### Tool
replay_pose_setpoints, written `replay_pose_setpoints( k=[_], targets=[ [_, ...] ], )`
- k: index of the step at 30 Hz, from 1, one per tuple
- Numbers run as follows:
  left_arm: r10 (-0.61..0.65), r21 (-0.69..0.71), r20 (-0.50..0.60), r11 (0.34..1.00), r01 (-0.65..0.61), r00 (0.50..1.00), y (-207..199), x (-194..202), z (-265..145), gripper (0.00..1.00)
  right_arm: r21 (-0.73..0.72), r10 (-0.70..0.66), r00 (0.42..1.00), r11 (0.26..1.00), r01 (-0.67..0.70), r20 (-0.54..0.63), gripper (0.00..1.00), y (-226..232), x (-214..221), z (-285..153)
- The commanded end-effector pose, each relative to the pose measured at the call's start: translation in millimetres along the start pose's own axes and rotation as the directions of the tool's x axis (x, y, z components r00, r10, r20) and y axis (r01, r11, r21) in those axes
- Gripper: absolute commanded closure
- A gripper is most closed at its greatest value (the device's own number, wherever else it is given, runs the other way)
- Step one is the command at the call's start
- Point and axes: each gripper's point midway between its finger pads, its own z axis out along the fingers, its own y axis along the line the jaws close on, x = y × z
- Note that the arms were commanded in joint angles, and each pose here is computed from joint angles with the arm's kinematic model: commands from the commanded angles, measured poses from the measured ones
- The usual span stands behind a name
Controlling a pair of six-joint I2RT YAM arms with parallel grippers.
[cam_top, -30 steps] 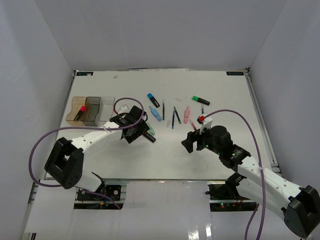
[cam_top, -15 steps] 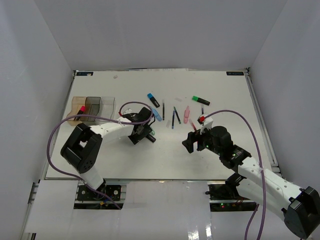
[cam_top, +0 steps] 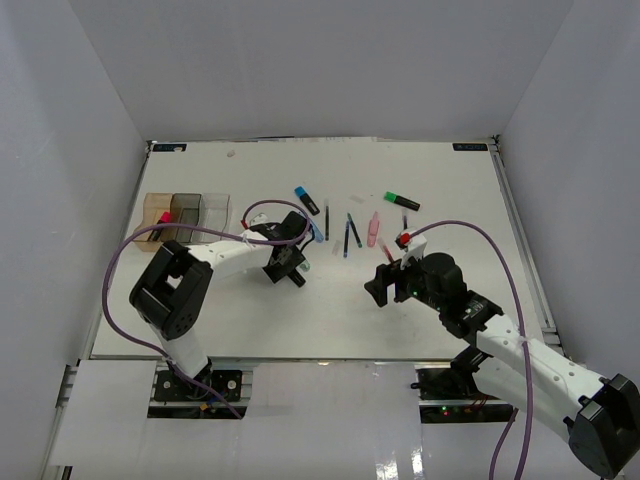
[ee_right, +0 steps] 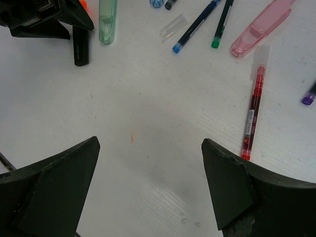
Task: Sort the stationery into containers
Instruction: Pick up the pen from the center of the board.
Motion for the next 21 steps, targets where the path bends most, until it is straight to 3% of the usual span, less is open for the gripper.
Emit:
replay_pose_setpoints(
  k=[1,13,16,21],
  targets=[
    [-0.024,-0.01,0.012,1.0,0.025,1.0,-2,-2,2,0.4,0.004,-0.012,0.999,1.0,0.012,0.037,0.1,-1,-5,1],
    [0.013,-0.032,0.031,0.999,-0.012,0.999,23,-7,-7,0.78,0.005,-0.011,0.999,1.0,0.011,0.04,0.1,-1,-5,0],
    [0.104,-0.014,0.102,0.995,-0.103,0.989,24,-29,-27,0.82,-0.001,-0.011,0.999,1.0,0.011,0.044,0.1,0,-5,-1],
    [0.207,-0.082,0.338,0.978,-0.191,0.918,40,-120,-72,0.82,-0.018,-0.013,0.998,1.0,0.015,0.061,0.1,4,-10,-3]
  ],
)
